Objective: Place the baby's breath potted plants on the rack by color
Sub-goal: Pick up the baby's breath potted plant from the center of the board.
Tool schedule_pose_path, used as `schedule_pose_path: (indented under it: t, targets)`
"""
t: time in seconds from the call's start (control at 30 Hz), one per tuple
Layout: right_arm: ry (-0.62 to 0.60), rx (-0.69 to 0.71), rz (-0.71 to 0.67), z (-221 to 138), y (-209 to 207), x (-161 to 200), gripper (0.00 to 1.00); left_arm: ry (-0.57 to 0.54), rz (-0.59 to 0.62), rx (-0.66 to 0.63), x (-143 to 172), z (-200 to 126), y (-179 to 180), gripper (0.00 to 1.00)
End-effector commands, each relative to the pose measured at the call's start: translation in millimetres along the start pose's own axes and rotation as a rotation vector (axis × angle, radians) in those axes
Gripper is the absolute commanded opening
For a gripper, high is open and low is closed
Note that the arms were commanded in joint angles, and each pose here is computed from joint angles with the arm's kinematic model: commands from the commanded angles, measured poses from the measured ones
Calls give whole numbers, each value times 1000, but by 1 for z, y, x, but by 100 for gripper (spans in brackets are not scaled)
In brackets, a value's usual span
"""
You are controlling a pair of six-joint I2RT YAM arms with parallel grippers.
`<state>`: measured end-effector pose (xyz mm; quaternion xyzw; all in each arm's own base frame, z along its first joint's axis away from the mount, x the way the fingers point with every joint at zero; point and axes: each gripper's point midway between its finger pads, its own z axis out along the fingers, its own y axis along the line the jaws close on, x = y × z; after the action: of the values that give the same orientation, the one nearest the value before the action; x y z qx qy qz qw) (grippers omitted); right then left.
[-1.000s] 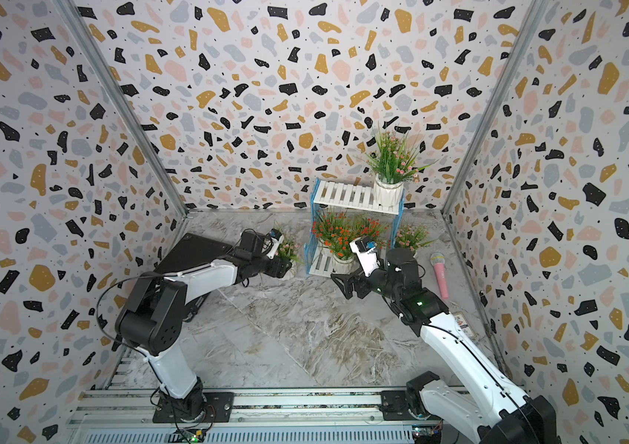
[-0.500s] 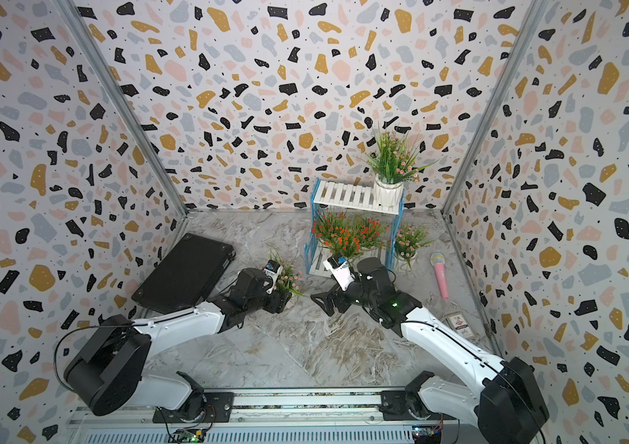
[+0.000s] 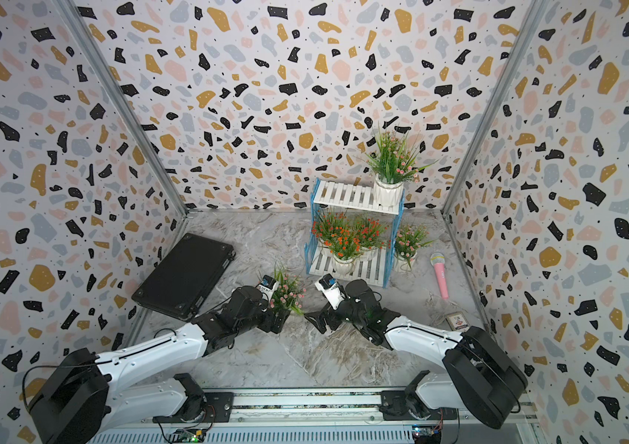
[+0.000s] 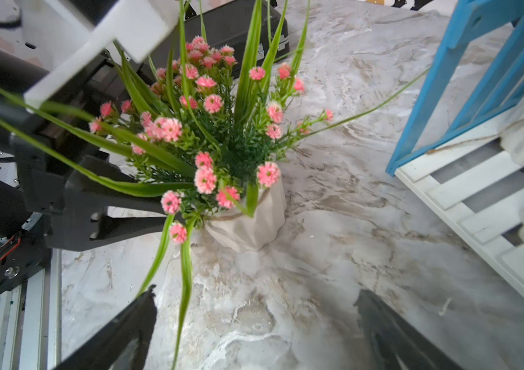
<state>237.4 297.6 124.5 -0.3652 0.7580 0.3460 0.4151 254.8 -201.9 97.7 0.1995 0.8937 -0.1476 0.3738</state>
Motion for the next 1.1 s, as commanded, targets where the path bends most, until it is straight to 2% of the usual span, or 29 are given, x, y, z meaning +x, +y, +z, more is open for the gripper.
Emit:
schedule_pose_path:
  t: [0.0, 0.1, 0.2, 0.47, 0.77, 1.07]
  targets:
    - [-116, -29, -36, 4, 7, -22, 100, -27, -43, -10, -18, -23, -2, 99]
    - [-116, -58, -41, 14, 12, -17, 100, 0, -63, -5, -17, -42, -2, 99]
    - [-111, -72, -60, 26, 17, -10, 100, -18, -87, 17, -26, -66, -5, 99]
    - [-157, -55, -106, 61, 25, 1, 100, -36, -114, -77, -47, -113, 11, 99]
    - [-279, -29, -147, 89, 25, -11, 100, -56, -92, -96, -54, -123, 16, 99]
    - [-274, -22, -177, 115, 21, -25, 99, -67, -94, -81, -57, -127, 19, 99]
